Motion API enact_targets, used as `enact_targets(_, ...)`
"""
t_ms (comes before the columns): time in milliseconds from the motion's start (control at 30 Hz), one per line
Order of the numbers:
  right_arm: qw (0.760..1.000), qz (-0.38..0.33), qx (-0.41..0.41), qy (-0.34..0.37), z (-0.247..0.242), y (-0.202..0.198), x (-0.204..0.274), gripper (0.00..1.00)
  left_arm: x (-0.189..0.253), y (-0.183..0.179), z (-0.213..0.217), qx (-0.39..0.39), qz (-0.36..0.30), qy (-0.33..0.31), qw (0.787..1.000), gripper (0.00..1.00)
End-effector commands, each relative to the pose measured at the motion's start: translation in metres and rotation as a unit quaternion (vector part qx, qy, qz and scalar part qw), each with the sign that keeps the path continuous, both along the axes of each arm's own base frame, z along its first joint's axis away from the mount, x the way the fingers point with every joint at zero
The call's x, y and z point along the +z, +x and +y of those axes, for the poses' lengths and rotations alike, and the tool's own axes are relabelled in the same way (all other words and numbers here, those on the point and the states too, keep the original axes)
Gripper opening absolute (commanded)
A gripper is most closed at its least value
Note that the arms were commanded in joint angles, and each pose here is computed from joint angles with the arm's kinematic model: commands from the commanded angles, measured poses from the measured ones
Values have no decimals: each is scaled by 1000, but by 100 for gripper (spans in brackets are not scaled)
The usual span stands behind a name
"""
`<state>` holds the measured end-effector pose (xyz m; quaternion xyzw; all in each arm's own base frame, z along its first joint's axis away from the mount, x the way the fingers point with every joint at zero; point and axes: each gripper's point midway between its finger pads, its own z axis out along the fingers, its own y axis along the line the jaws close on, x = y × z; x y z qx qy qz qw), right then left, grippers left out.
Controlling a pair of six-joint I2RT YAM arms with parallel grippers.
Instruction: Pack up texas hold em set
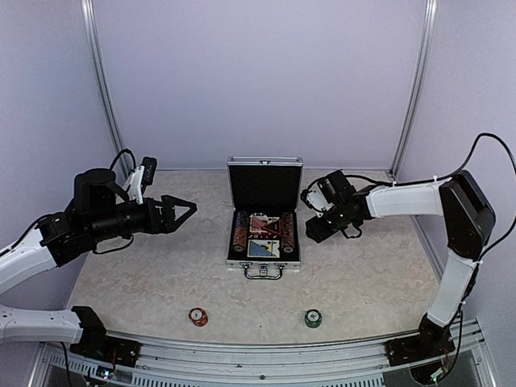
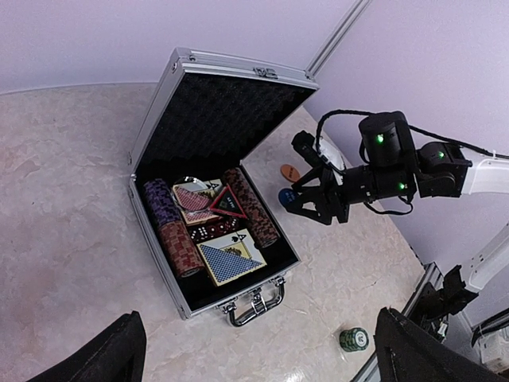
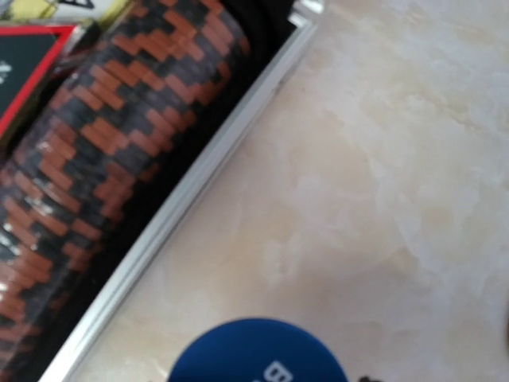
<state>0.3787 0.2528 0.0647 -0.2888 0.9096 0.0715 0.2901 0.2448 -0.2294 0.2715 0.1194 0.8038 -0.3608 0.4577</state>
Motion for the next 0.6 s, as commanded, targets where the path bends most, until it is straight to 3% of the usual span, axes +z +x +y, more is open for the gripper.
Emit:
enact_targets(0, 1000, -18, 6, 10, 9, -6, 25, 53, 14, 0, 6, 9, -19, -8, 1000, 99)
enact_targets(567, 999, -34, 19, 13, 28, -32, 50, 53, 3, -1, 3, -2, -17, -14, 1000, 99)
